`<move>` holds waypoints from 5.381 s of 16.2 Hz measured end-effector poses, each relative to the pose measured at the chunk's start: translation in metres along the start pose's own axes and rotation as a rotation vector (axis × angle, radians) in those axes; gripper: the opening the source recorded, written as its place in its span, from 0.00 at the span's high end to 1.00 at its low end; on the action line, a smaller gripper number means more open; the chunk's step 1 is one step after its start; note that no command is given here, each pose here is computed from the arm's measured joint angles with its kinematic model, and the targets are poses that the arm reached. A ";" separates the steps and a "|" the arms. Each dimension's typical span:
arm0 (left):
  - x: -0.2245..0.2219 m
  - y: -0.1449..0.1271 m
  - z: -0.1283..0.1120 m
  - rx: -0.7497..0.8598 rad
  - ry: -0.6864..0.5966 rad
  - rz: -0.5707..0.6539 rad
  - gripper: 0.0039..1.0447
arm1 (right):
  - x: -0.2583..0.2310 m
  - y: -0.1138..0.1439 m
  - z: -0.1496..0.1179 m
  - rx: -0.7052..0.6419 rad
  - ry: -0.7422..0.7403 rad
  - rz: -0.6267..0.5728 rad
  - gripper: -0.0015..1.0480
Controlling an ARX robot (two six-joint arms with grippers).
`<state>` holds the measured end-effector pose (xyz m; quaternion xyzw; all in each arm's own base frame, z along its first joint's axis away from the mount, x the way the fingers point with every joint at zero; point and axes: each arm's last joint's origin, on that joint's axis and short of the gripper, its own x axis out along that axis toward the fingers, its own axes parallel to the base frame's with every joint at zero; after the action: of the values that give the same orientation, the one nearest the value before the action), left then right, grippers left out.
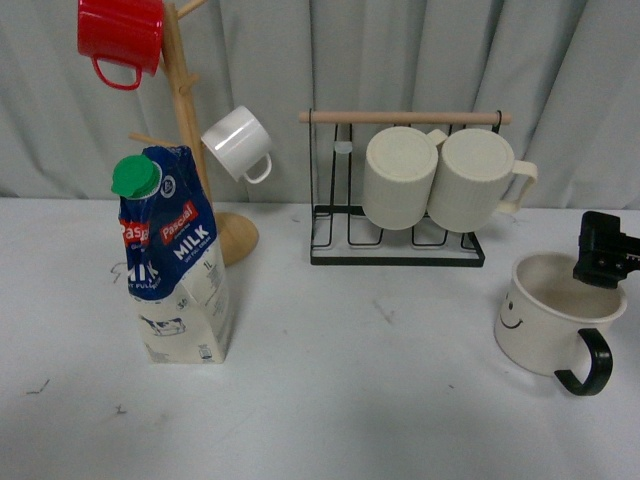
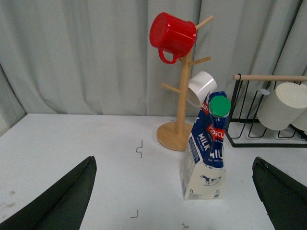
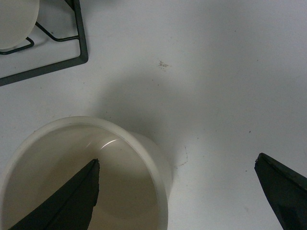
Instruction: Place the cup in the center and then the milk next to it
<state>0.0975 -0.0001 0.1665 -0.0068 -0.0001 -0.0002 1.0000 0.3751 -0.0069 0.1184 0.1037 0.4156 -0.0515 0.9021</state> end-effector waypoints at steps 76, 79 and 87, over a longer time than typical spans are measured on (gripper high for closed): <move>0.000 0.000 0.000 0.000 0.000 0.000 0.06 | -0.209 -0.025 -0.126 -0.201 -0.861 0.090 0.98; 0.000 0.000 0.000 0.000 0.001 0.000 0.06 | -0.210 -0.026 -0.134 -0.210 -0.860 0.108 0.98; 0.000 0.000 0.000 0.000 0.000 0.000 0.06 | -0.206 -0.032 -0.159 -0.210 -0.861 0.108 0.98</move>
<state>0.0975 -0.0001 0.1665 -0.0068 0.0001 -0.0004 1.0000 0.1179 0.0000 0.1694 0.0020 -0.0007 -0.0004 1.0000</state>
